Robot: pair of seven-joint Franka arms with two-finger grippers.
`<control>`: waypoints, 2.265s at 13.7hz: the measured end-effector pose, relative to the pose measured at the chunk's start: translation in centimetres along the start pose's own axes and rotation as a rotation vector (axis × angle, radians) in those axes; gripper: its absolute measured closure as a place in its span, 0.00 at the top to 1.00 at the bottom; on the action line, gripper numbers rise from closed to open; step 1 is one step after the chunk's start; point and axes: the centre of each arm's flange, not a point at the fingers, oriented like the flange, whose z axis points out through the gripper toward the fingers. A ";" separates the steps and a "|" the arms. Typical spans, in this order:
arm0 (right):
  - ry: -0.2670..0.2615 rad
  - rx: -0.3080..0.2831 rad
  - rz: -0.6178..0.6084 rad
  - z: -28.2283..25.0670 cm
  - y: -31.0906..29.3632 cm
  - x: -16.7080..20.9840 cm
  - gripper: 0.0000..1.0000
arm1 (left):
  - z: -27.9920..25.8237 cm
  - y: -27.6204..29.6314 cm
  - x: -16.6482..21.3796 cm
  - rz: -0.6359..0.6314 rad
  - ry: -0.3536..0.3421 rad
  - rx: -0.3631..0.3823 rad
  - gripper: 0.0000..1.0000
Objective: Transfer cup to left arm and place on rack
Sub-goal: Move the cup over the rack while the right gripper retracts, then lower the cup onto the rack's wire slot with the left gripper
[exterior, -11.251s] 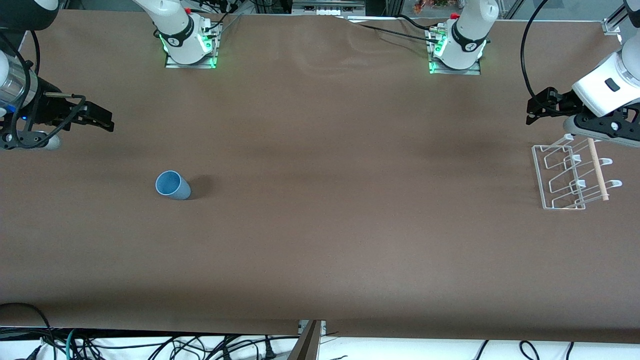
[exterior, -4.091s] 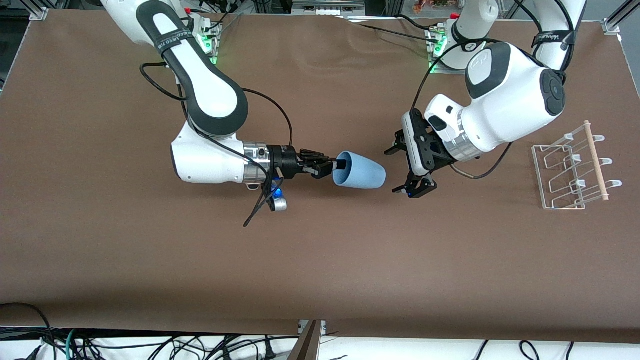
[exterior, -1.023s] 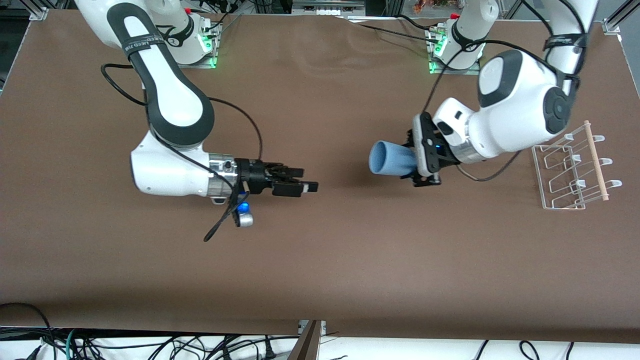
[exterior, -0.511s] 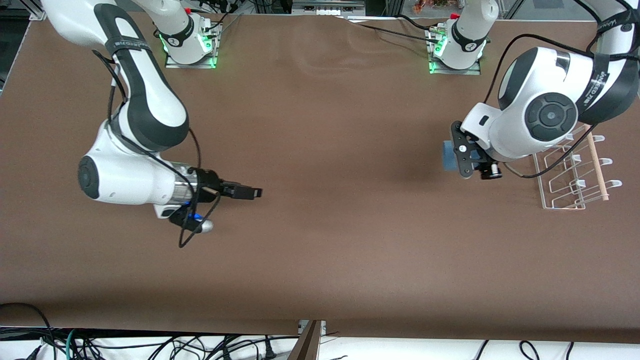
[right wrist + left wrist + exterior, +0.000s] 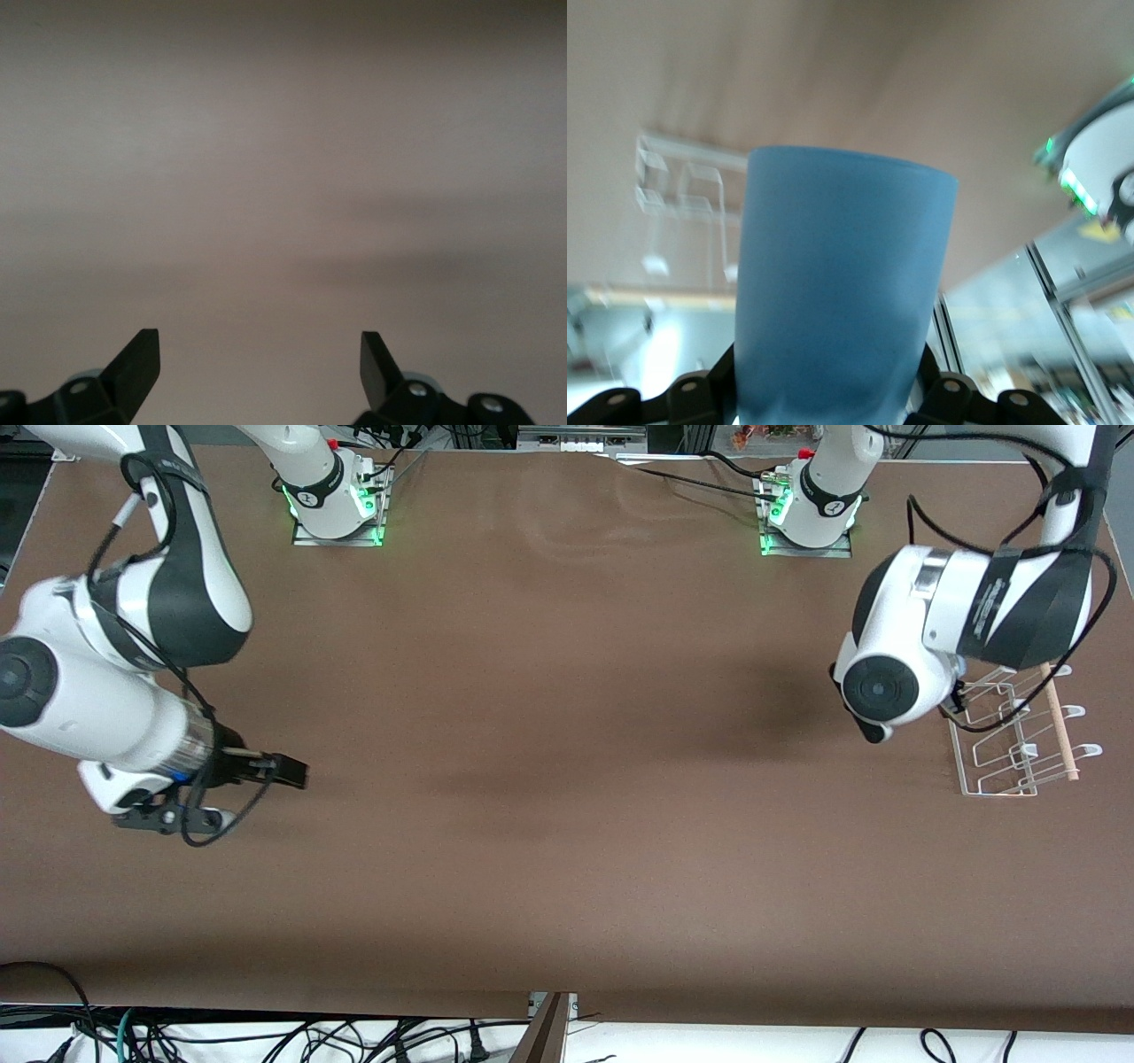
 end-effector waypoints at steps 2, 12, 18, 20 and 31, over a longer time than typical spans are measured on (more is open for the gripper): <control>-0.011 -0.029 -0.046 -2.4 3.2 -1.2 1.00 | 4.3 -3.0 -0.6 -0.052 -0.118 -0.055 0.73; 0.023 -0.043 -0.043 -11.7 5.5 -6.7 1.00 | 15.2 -3.1 -1.3 -0.153 -0.429 0.203 0.73; 0.018 -0.045 -0.075 -11.7 6.0 -6.9 1.00 | 20.8 2.2 0.2 -0.272 -0.489 0.354 0.73; 0.018 -0.045 -0.076 -11.7 6.1 -6.9 1.00 | 21.5 2.2 0.6 -0.270 -0.479 0.385 0.73; 0.013 -0.045 -0.077 -11.4 6.2 -6.8 1.00 | 26.2 1.8 3.7 -0.199 -0.456 0.509 0.73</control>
